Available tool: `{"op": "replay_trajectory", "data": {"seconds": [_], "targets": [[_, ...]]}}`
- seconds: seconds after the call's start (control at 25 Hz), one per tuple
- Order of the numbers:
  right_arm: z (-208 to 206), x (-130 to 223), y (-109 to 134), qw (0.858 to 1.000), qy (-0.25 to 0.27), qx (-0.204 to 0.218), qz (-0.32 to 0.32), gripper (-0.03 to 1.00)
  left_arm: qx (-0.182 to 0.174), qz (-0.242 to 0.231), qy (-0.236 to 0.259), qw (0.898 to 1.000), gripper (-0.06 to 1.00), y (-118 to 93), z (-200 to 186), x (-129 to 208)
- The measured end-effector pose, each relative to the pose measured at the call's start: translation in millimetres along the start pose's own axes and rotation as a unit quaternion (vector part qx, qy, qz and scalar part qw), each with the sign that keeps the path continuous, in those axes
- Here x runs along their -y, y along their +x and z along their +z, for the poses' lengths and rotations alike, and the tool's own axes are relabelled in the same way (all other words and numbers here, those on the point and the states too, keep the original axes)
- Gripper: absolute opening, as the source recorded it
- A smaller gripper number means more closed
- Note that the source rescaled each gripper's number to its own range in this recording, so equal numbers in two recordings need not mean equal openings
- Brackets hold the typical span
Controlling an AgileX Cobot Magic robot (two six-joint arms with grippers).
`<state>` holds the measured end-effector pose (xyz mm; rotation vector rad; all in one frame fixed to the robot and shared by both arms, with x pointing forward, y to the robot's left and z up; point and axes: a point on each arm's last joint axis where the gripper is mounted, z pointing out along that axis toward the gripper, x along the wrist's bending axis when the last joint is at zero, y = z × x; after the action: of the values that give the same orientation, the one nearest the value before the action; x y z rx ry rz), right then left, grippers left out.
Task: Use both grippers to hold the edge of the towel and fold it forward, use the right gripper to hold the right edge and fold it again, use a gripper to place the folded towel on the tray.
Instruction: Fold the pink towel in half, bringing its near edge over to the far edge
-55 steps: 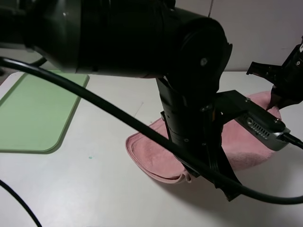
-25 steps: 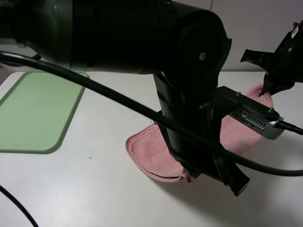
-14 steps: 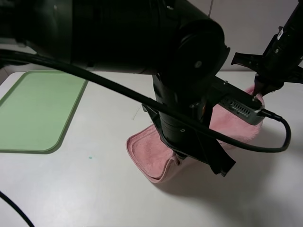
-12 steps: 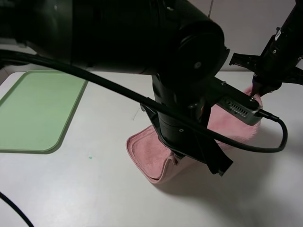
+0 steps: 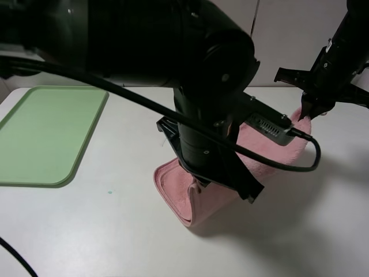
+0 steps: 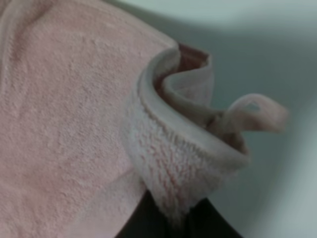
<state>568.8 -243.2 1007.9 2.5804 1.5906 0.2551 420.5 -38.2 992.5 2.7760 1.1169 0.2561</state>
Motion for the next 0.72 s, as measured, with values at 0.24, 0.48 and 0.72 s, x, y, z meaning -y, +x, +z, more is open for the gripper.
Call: {"op": "replay_trajectory", "data": {"seconds": [0.24, 0.48, 0.72], "targets": [[-3.8, -8.8, 6.5, 1.0, -0.002, -0.002, 0.001, 0.0, -0.003, -0.017, 0.01, 1.0, 0.0, 4.9, 11.7, 6.2], [9.1, -11.3, 8.9, 1.0, 0.015, 0.01, 0.001, 0.0, 0.0, -0.023, 0.001, 1.0, 0.0, 5.6, 12.1, 4.3], [15.9, -11.5, 10.8, 1.0, 0.025, 0.01, 0.004, 0.0, -0.003, -0.055, 0.001, 0.998, 0.0, 22.5, 14.7, 0.1]]}}
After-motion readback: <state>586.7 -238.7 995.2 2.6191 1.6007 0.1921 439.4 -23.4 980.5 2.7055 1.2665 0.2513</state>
